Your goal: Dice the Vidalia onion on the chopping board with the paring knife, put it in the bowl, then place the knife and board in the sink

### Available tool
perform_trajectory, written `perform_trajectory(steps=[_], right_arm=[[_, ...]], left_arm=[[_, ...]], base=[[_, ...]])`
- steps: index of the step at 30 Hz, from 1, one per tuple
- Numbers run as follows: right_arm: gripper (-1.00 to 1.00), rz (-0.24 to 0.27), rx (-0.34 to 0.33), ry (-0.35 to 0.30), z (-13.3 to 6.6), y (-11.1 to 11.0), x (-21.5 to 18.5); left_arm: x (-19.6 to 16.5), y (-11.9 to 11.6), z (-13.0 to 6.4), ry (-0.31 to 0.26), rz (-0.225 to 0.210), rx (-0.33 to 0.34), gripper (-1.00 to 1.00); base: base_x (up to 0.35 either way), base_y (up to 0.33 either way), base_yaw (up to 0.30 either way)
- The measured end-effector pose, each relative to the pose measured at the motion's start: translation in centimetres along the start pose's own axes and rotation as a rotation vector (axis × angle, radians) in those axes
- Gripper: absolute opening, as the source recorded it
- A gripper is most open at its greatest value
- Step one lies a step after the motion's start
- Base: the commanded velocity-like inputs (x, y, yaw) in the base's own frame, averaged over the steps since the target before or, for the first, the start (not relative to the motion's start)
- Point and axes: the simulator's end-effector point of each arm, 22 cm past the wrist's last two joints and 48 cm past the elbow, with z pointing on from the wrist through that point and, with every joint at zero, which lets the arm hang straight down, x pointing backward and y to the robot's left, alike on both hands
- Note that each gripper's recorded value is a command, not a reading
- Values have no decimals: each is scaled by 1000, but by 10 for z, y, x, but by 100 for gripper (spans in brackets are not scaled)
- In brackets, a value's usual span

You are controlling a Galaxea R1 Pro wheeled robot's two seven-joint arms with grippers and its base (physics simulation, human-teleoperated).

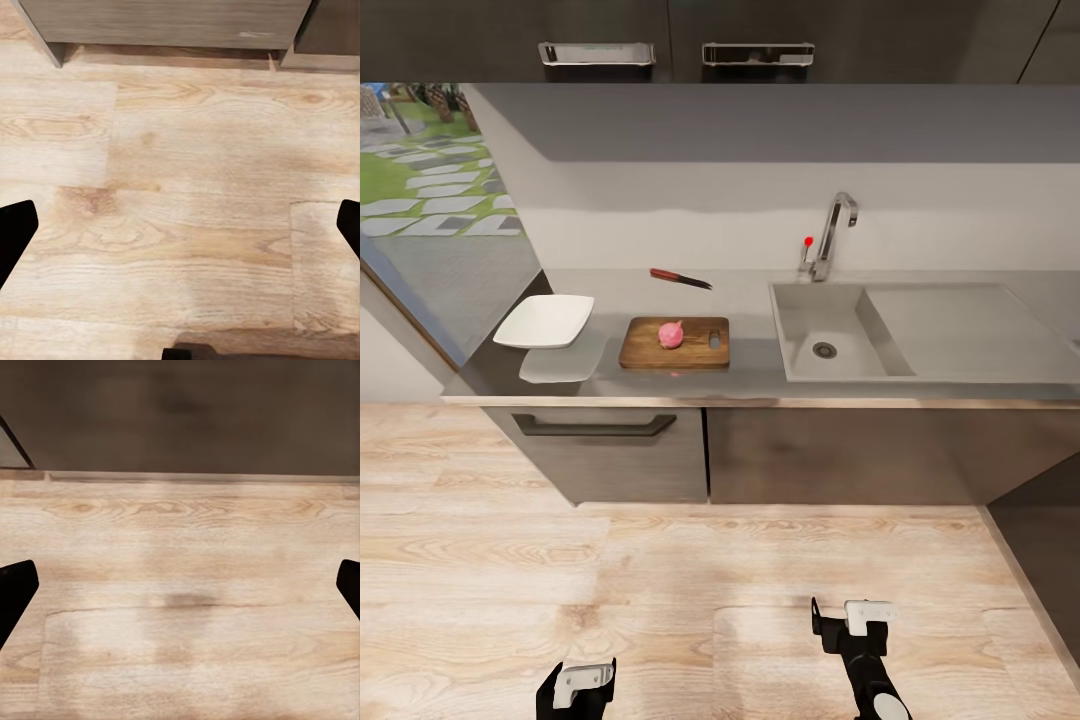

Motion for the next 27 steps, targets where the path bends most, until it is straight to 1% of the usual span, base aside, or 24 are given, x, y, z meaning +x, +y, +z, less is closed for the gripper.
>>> perform_trajectory(steps=[22,27], right_arm=[[100,-2,-3,-3,0,1,-1],[100,-3,6,0,0,-2,-1]], left_arm=[[0,0,0,0,0,0,100],[0,0,0,-1,0,0,100]], base=[[0,0,0],[0,0,0]])
